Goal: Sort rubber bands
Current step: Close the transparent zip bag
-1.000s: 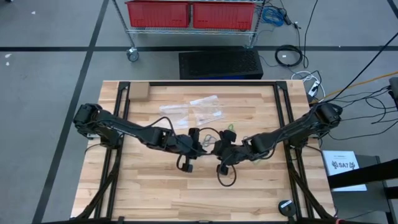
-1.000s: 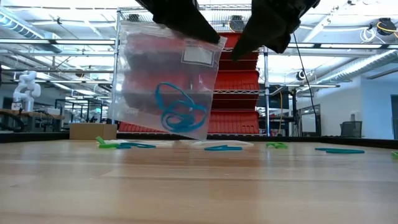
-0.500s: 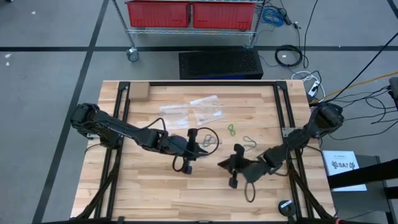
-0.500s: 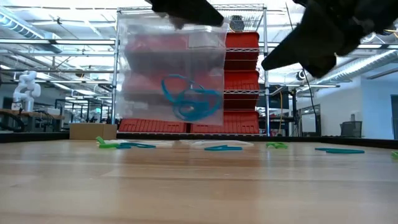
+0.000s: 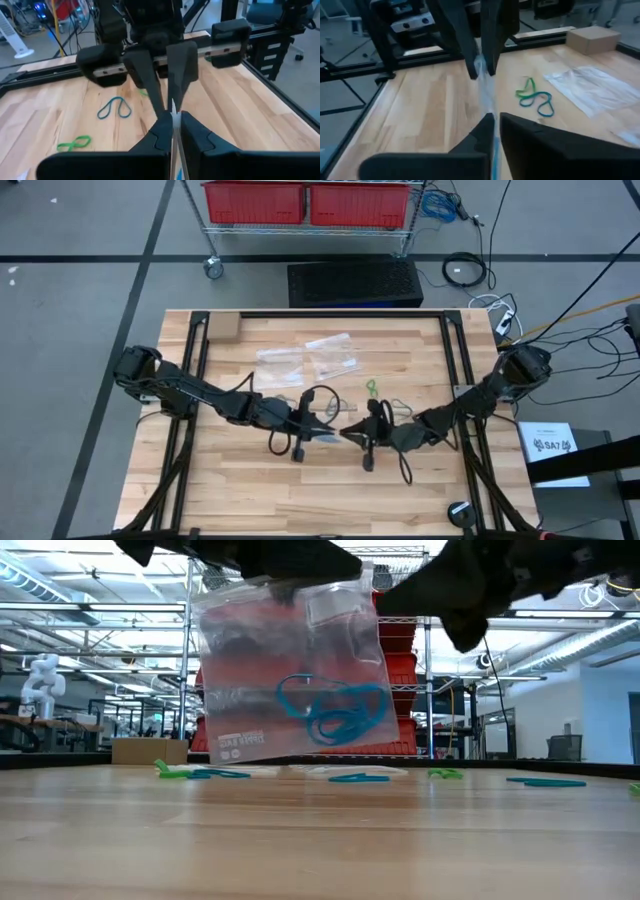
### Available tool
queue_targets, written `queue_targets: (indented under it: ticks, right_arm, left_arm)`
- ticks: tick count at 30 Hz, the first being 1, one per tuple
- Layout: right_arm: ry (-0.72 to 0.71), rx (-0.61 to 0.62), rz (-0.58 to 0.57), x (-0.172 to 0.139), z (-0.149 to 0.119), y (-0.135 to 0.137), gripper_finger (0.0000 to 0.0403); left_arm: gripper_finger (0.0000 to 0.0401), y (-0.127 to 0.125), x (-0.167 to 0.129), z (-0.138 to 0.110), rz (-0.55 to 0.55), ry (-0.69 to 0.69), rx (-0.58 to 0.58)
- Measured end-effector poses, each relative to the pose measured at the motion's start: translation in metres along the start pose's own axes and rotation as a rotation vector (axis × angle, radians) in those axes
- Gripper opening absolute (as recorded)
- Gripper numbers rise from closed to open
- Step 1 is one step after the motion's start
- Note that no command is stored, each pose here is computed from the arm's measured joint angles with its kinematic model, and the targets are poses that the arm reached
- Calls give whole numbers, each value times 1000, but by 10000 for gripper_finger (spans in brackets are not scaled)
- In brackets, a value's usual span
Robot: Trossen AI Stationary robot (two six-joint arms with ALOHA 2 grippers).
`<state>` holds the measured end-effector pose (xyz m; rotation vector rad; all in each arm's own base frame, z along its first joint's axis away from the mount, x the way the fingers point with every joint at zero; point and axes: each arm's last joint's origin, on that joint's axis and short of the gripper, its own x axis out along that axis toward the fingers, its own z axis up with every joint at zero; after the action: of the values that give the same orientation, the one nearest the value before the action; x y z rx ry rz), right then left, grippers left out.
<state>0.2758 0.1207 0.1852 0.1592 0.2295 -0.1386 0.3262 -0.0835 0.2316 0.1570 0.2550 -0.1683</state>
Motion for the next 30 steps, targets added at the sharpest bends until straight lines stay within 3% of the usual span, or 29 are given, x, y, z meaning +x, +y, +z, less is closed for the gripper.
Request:
queue_targets:
  ticks: [9, 13, 17, 22, 27, 30]
  right_arm:
    - [-23, 51, 61, 8, 9, -9, 133]
    - [-49, 68, 59, 9, 12, -11, 159]
    - [-55, 70, 46, 11, 14, -14, 130]
    - [-60, 59, 32, 12, 15, -17, 19]
    - [-70, 62, 26, 13, 16, -18, 2]
    - [-86, 68, 35, 11, 17, -14, 1]
  left_arm:
    - [19, 2, 0, -1, 5, -3, 3]
    - [19, 2, 0, -1, 5, -1, 4]
    - [19, 2, 0, 0, 7, -8, 6]
    - [19, 2, 0, 0, 11, -14, 5]
    - [20, 2, 0, 0, 15, -12, 0]
    - [47, 2, 0, -1, 37, -1, 8]
